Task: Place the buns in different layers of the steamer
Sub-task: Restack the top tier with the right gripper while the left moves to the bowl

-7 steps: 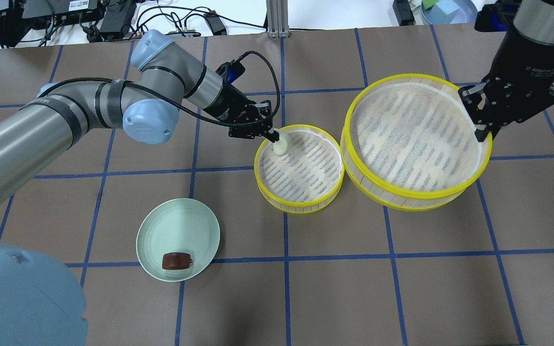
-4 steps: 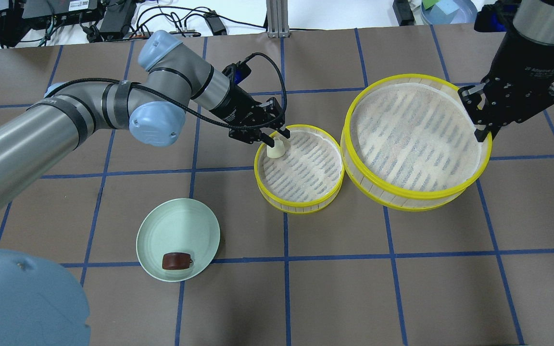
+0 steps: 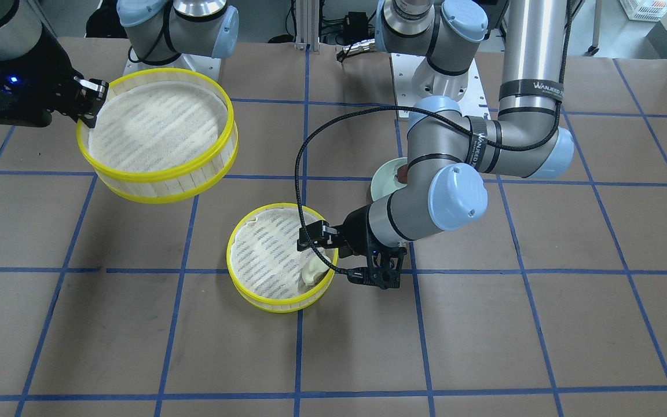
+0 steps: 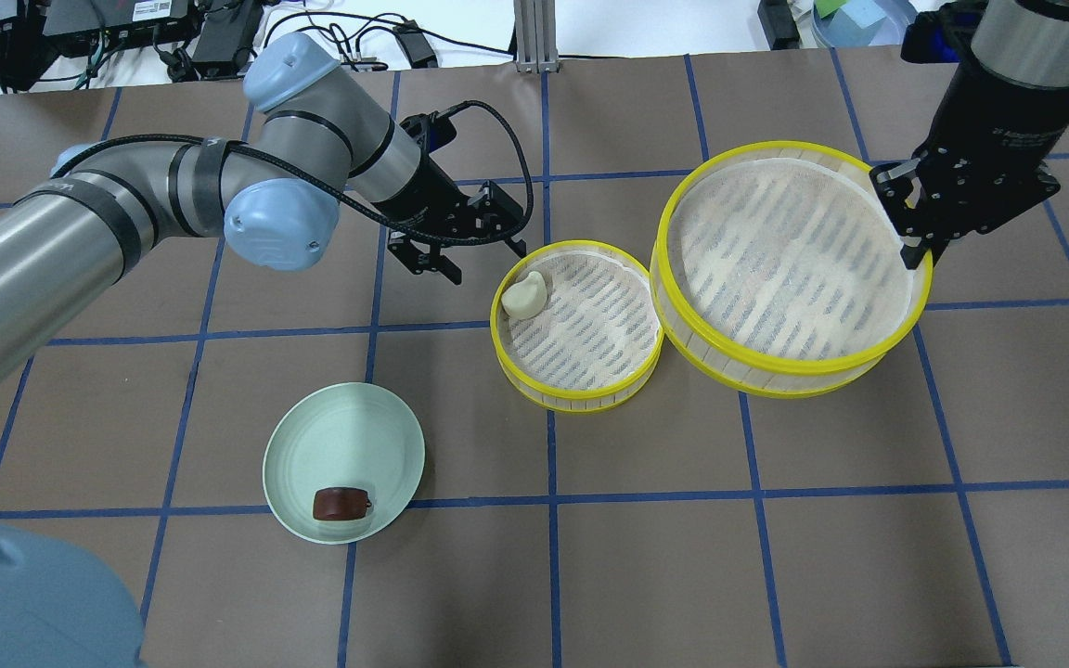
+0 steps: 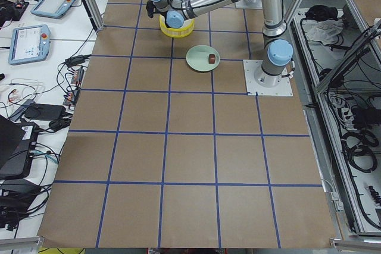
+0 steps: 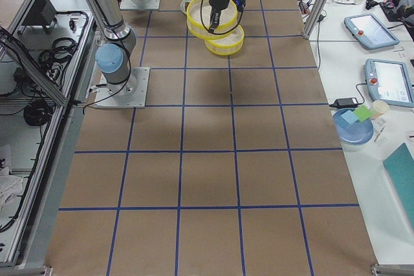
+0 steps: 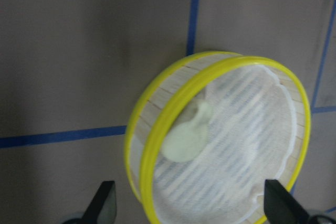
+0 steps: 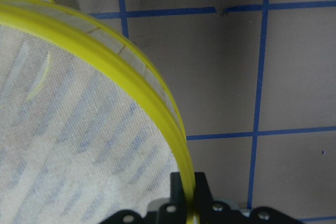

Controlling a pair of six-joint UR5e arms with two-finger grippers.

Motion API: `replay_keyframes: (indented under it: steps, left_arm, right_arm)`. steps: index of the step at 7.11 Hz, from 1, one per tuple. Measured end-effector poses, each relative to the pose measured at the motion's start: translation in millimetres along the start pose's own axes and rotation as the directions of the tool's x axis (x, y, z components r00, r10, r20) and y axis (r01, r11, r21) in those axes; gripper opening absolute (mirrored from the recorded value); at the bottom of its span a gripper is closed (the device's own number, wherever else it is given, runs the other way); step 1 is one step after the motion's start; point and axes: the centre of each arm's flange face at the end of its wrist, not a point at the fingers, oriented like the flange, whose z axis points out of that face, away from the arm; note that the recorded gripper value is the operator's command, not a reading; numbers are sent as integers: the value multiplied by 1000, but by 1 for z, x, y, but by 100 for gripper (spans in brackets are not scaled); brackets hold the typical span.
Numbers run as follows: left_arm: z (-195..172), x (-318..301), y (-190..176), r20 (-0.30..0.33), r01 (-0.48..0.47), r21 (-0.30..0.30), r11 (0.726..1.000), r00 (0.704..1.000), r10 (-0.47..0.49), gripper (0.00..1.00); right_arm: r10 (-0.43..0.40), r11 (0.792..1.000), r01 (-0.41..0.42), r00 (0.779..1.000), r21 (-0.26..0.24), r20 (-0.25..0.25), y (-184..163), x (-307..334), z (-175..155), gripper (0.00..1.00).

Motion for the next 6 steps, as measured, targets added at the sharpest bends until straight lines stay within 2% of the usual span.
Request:
replay_keyframes:
  steps: [2, 4, 6]
  left_arm:
    - [-34, -39, 3, 132, 28, -6, 1000, 991, -27, 100]
    - [-61, -68, 17, 272, 13, -57, 998, 962, 3, 100]
    - [-57, -87, 34, 315, 46, -149, 988, 949, 4, 100]
  right_arm:
    - [-47, 999, 47, 999, 14, -9, -47, -36, 36, 0]
    - [-48, 997, 50, 998, 58, -37, -84, -117, 84, 0]
    - [-26, 997, 29, 998, 67, -52, -92, -178, 121, 0]
